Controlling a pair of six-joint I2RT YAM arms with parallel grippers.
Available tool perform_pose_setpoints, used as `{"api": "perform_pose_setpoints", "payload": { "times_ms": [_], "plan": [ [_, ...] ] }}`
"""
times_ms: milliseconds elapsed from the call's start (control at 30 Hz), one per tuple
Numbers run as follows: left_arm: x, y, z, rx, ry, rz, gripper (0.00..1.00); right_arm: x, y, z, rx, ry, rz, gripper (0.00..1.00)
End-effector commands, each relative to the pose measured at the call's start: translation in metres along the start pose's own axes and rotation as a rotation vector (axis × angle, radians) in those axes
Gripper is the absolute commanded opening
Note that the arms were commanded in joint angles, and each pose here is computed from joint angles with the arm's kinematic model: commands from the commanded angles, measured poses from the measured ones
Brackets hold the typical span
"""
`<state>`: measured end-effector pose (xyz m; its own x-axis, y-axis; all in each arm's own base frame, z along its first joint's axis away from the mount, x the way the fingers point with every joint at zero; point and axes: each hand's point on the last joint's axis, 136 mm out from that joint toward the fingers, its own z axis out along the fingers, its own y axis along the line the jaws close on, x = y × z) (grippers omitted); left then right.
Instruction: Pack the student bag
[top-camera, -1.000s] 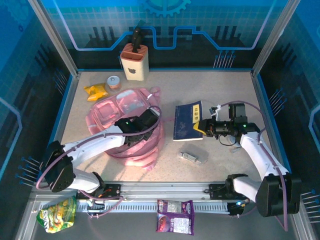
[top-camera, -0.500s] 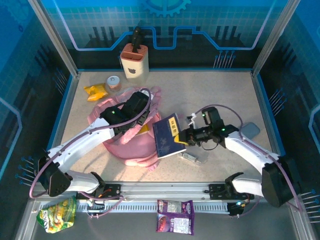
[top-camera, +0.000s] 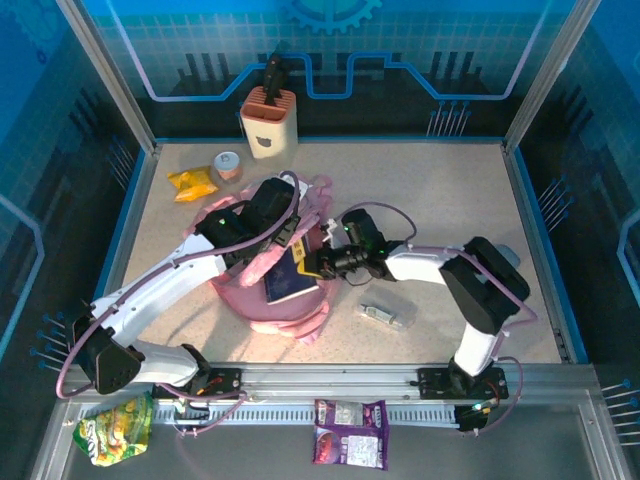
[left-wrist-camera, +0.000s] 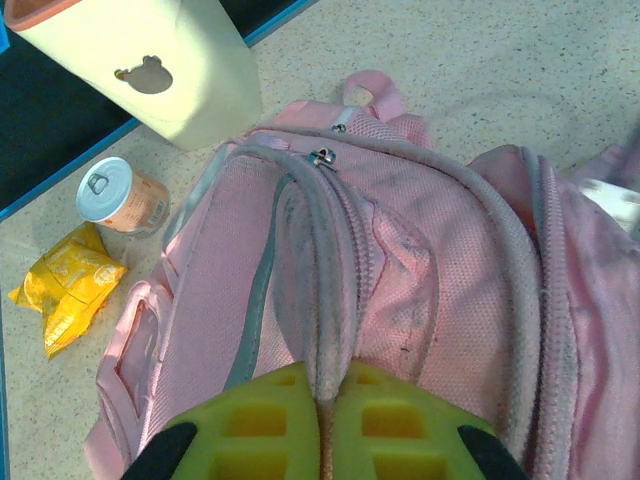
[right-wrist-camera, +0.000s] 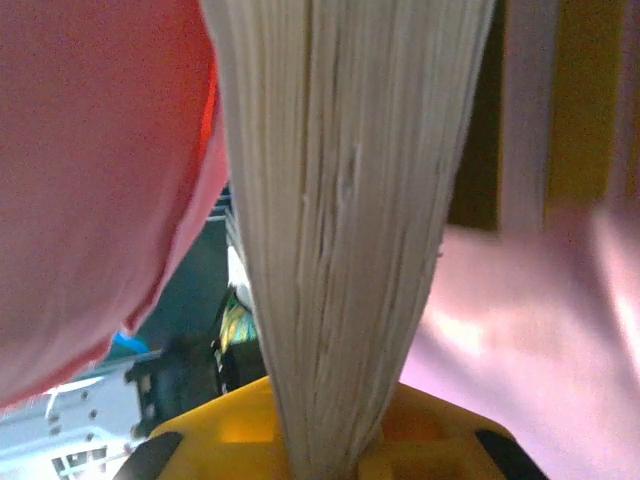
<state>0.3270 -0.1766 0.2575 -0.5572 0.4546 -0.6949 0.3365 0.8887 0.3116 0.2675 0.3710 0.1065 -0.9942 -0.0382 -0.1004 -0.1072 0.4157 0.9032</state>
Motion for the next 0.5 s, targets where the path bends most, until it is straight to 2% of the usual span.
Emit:
{"api": "perform_pose_setpoints", "payload": {
  "times_ms": [0, 67, 133, 200, 233, 467],
  "plan": [
    [-0.056, 0.019, -0.038, 0.000, -0.212, -0.146, 0.00, -0.030, 0.022, 0.022, -0.053, -0.059, -0.097, 0.23],
    [-0.055, 0.020, -0.037, -0.005, -0.211, -0.147, 0.00, -0.036, 0.014, 0.027, -0.024, -0.066, -0.096, 0.36],
    [-0.054, 0.021, -0.037, -0.008, -0.212, -0.154, 0.00, -0.037, 0.011, 0.024, 0.002, -0.084, -0.121, 0.43],
    [-0.053, 0.021, -0.038, -0.004, -0.215, -0.161, 0.00, -0.032, 0.002, 0.013, 0.070, -0.107, -0.141, 0.55],
    [-0.053, 0.021, -0.039, -0.002, -0.222, -0.166, 0.00, -0.029, 0.000, 0.007, 0.096, -0.116, -0.159, 0.58],
    [-0.052, 0.023, -0.042, 0.006, -0.238, -0.192, 0.00, 0.012, -0.030, -0.026, 0.330, -0.093, -0.207, 0.59]
  ]
}}
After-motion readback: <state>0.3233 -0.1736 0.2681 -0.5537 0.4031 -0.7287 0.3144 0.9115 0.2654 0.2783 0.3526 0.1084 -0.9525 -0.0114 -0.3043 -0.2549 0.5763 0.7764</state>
